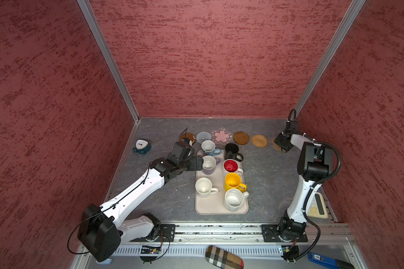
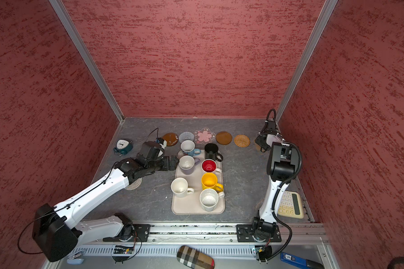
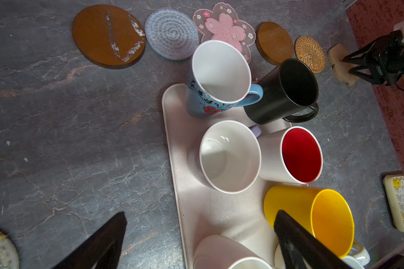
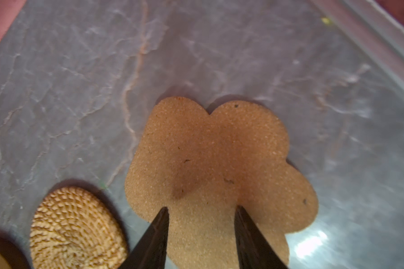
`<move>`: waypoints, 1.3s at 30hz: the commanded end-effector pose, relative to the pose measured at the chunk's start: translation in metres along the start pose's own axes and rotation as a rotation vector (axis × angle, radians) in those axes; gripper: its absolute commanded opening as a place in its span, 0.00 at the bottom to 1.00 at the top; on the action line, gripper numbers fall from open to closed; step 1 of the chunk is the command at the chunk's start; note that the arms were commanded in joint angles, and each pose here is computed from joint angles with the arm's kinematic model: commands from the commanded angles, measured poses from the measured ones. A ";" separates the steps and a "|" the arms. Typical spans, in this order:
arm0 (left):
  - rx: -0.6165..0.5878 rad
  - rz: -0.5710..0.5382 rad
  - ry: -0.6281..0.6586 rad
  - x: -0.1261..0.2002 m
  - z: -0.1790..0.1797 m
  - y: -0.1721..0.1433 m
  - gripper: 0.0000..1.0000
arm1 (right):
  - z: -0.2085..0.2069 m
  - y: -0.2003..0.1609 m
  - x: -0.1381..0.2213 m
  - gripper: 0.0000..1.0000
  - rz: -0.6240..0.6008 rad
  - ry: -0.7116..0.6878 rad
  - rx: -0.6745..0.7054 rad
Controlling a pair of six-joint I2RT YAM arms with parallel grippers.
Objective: Place cups on coasters
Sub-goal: Move the coaster to the top-right of the table.
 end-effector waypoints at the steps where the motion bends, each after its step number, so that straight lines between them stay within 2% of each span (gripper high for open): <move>1: 0.018 -0.009 -0.006 0.000 0.000 0.006 1.00 | 0.012 -0.013 -0.016 0.47 0.085 0.009 0.008; 12: 0.027 -0.012 0.009 0.001 0.003 0.008 0.99 | 0.012 -0.010 -0.026 0.47 0.103 -0.006 -0.005; 22: 0.064 -0.013 0.016 0.008 0.011 0.012 0.99 | 0.013 -0.005 -0.007 0.47 0.073 -0.007 -0.005; 39: 0.093 -0.032 0.024 0.022 0.023 0.004 0.99 | 0.003 -0.028 -0.007 0.49 0.097 -0.021 0.002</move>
Point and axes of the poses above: each gripper's point midway between its finger pads, its own x axis back along the fingers, its own z axis along the line the jaws close on, y = z × x, the point moved 10 cm from there along x, back along the fingers, and after that the axes turned 10 degrees about x, right-handed, at the moved point
